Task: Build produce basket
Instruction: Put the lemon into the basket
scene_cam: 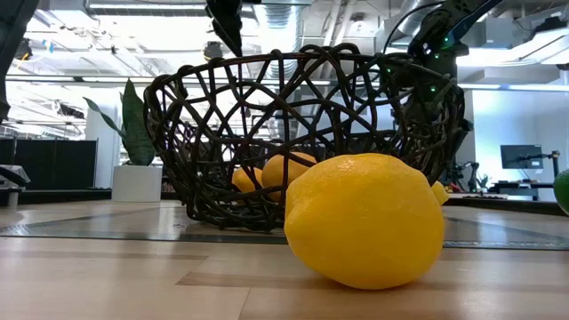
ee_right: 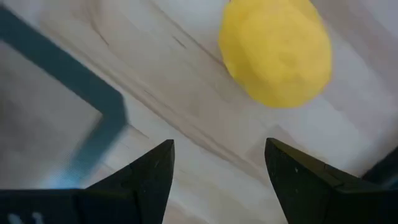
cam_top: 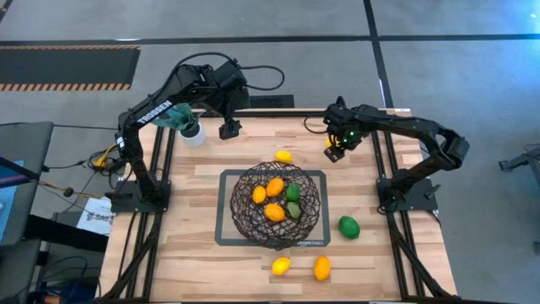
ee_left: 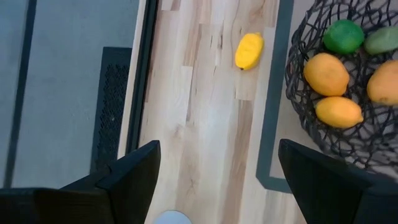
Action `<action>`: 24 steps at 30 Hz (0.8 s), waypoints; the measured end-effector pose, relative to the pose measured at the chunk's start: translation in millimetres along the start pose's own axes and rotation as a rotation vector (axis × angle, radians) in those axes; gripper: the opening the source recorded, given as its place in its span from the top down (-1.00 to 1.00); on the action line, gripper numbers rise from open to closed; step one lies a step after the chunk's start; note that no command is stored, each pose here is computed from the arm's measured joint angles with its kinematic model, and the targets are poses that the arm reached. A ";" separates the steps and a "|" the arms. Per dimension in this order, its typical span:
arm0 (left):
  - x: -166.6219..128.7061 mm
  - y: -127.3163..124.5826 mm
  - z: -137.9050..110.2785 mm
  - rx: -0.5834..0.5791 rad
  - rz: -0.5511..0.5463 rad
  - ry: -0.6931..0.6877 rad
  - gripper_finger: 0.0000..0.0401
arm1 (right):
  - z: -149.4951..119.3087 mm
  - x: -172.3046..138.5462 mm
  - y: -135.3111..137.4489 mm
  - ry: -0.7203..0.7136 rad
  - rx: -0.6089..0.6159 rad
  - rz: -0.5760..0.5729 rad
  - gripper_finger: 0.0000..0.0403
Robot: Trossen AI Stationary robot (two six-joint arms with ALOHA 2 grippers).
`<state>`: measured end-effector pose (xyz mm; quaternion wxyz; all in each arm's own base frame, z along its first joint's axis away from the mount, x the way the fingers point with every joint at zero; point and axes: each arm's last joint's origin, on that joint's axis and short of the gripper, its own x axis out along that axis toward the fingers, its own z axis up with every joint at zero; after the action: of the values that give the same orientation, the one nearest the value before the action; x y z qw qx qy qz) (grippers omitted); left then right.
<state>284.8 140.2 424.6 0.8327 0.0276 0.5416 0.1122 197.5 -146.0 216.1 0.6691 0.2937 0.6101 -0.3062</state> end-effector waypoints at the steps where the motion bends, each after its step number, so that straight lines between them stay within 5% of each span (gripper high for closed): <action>1: 0.0 0.0 0.0 -0.018 0.000 0.000 -0.55 | 0.0 0.0 -2.0 0.004 -0.040 -0.005 -0.34; 6: 0.0 0.1 0.0 -0.100 0.002 0.001 -0.55 | 1.8 -0.2 -7.9 -0.012 -0.201 -0.102 -0.34; 19: 0.0 1.0 -0.3 -0.161 0.035 0.009 -0.55 | 6.1 -0.3 -26.5 -0.021 -0.152 -0.150 -0.34; 24: -0.1 2.0 -0.7 -0.175 0.070 0.018 -0.55 | 4.3 -1.0 -23.2 -0.015 -0.206 -0.266 -0.34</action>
<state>283.8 142.1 424.8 0.8225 -0.0274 0.5358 0.1885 182.3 -164.1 217.0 0.6537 0.1378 0.6669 -0.3300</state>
